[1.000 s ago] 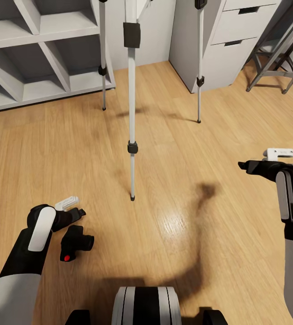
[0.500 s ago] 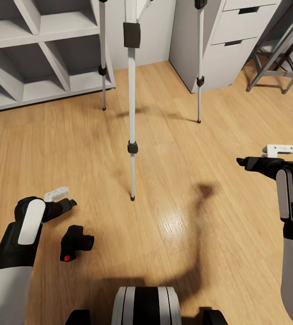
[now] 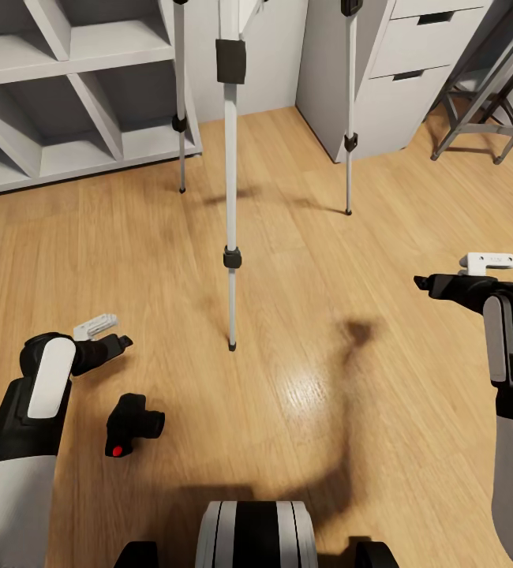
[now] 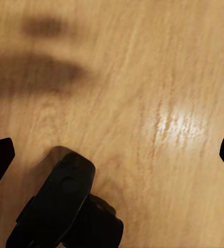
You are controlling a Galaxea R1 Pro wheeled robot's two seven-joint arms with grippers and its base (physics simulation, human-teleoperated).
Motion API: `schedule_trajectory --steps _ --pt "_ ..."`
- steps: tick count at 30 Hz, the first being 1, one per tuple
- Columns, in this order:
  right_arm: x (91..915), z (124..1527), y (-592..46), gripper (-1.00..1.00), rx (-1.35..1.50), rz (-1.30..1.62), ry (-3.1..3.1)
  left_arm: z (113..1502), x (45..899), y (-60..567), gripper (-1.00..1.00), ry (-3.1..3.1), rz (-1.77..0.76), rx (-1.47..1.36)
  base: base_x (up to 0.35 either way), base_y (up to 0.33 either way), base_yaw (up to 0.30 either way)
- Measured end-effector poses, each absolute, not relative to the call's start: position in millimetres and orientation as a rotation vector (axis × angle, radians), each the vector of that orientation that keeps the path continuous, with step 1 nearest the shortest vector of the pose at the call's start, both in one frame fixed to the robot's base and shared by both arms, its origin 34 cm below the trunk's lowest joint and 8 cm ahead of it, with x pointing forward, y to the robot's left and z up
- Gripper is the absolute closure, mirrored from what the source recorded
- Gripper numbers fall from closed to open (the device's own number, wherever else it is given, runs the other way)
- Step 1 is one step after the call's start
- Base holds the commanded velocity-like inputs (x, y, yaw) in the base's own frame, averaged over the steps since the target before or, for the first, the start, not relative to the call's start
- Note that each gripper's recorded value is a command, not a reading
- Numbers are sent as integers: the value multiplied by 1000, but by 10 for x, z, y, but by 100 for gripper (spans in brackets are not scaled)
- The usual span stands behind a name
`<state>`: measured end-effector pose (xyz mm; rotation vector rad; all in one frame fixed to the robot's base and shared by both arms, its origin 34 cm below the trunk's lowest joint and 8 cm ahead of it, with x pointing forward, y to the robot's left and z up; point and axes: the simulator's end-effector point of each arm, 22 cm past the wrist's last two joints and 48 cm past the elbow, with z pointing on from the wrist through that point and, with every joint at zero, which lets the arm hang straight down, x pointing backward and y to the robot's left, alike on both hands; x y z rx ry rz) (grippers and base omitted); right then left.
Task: Attach the digital camera to the camera tripod in the bedroom.
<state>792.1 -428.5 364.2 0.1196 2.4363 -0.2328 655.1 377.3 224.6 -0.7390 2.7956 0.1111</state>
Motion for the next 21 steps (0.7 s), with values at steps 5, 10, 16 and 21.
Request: schedule_trajectory --steps 5,10,16,21 --pt "7921 3642 -4285 -100 120 -233 2436 2246 6551 3773 -100 2796 111 -739 0 0 0" --pt "7921 3642 -4285 -100 120 -233 2436 2246 6551 3773 -100 2796 111 -739 0 0 0" --pt "7921 3642 -4285 -100 120 -233 2436 2246 6551 3773 -100 2796 111 -739 0 0 0" --pt "7984 3715 -4200 -100 125 -214 2422 2380 6727 3808 -100 2763 107 -702 0 0 0"
